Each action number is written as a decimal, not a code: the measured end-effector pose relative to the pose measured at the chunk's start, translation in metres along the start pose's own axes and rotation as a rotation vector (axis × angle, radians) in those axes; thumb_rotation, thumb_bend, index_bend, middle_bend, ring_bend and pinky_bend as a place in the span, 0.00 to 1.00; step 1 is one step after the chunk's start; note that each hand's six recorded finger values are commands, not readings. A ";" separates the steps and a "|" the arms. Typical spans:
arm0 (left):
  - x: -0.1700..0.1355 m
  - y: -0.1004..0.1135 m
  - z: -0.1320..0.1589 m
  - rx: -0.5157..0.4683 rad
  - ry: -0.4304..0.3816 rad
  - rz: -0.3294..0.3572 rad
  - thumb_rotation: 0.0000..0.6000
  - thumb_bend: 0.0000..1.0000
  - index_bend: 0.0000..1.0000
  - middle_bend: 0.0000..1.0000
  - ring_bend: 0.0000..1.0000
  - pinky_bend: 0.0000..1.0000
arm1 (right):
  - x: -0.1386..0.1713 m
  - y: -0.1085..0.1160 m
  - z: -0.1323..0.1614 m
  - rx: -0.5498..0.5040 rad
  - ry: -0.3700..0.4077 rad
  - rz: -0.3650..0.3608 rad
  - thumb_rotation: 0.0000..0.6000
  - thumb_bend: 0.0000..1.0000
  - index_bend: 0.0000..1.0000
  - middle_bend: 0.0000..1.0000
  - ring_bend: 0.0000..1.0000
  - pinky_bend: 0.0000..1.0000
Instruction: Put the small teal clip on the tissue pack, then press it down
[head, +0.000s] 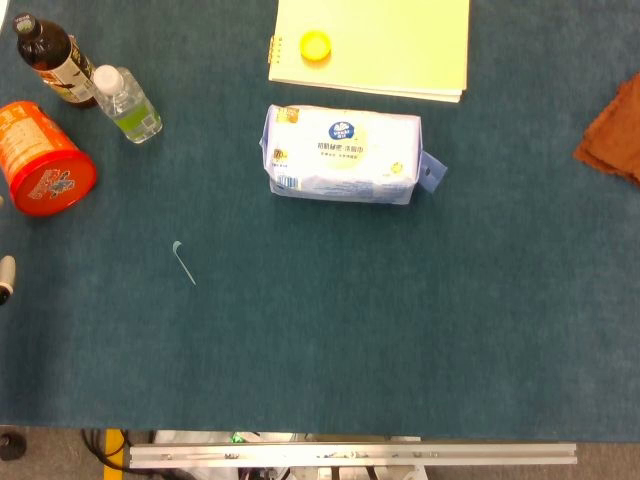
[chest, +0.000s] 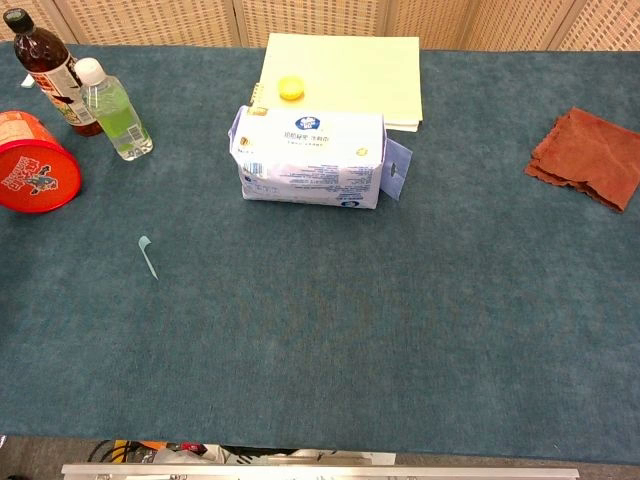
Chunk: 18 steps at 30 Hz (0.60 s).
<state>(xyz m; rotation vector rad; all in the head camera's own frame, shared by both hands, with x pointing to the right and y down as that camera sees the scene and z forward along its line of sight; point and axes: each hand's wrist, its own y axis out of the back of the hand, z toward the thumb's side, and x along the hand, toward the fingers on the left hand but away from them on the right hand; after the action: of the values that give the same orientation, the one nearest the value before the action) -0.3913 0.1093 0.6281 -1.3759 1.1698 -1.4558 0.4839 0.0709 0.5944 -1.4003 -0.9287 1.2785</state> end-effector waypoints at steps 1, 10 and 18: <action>0.000 0.000 0.000 0.000 0.000 -0.002 1.00 0.36 0.22 0.17 0.20 0.11 | 0.000 0.000 0.000 0.000 0.000 0.000 1.00 0.36 0.00 0.22 0.11 0.19; -0.003 0.000 0.002 -0.003 -0.016 -0.001 1.00 0.36 0.22 0.17 0.20 0.11 | 0.001 0.004 0.000 -0.005 0.009 -0.018 1.00 0.36 0.00 0.22 0.11 0.19; 0.000 0.000 0.009 -0.001 -0.066 -0.009 1.00 0.36 0.22 0.17 0.20 0.11 | -0.001 0.011 0.001 0.007 0.028 -0.044 1.00 0.36 0.00 0.22 0.11 0.19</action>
<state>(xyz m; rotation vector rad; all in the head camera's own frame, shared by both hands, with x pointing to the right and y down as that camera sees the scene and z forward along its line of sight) -0.3819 0.1082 0.6282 -1.4211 1.1242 -1.4056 0.4821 0.0675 0.5843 -1.3820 -0.9300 1.2256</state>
